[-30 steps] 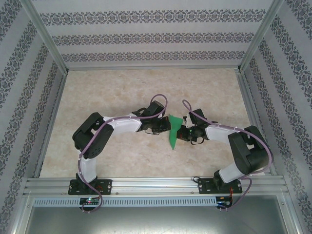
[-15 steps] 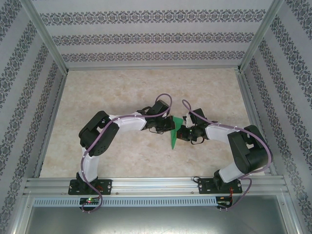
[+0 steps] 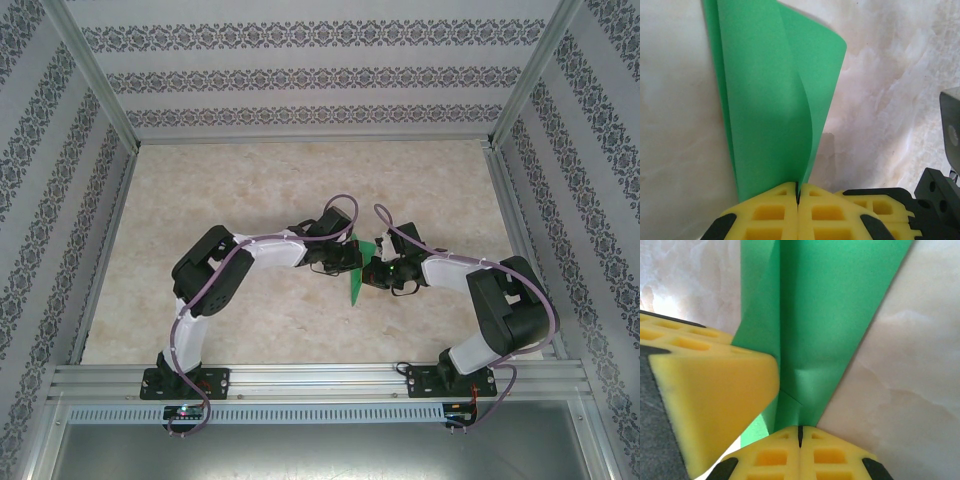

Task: Fold a paper plane with a square sheet of paper (pick it up from the middle)
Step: Fold the wing for the fifth time at the center of the table.

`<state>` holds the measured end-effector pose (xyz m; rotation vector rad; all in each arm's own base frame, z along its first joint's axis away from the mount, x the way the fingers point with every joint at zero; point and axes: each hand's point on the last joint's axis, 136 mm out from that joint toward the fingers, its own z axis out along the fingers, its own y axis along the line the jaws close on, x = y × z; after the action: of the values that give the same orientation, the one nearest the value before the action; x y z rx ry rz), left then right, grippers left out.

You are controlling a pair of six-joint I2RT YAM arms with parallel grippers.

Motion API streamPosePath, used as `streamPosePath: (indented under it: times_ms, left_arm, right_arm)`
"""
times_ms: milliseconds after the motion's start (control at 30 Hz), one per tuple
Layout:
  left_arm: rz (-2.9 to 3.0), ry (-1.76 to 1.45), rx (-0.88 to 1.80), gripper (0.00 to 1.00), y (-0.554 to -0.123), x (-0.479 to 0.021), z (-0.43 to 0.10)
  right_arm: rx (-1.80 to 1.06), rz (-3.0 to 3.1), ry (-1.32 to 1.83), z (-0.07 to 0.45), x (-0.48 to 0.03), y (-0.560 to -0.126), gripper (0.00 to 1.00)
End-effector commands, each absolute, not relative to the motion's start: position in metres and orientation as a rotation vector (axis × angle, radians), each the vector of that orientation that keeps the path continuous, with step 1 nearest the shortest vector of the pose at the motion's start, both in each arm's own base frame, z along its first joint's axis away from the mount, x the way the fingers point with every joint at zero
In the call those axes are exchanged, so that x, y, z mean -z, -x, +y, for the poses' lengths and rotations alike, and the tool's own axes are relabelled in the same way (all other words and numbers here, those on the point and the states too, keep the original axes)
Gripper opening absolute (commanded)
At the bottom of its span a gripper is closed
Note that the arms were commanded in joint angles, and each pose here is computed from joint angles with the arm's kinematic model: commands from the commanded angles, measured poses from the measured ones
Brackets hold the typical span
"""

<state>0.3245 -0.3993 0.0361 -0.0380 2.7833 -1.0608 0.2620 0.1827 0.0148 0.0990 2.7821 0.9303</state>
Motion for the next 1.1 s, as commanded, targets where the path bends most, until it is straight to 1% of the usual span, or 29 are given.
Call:
streamPosePath:
  times_ms: [0,567,867,1067]
  left_arm:
    - [2.805,-0.011,1.055,0.07,-0.319,-0.033,-0.407]
    - [2.827,-0.014,1.001,0.07,-0.324,-0.018,-0.408]
    - [2.839,-0.034,1.028,0.07,-0.32,-0.014,-0.414]
    - [2.87,-0.057,1.0,0.07,-0.316,-0.003,-0.412]
  right_arm:
    - [-0.902,2.783,-0.11,0.178,-0.004,-0.262,0.0]
    - [-0.978,2.74,-0.138,0.178,-0.007,-0.264,0.0]
    - [-1.027,2.711,-0.156,0.178,-0.011,-0.267,0.0]
    - [-1.059,2.675,-0.178,0.177,-0.02,-0.27,0.0]
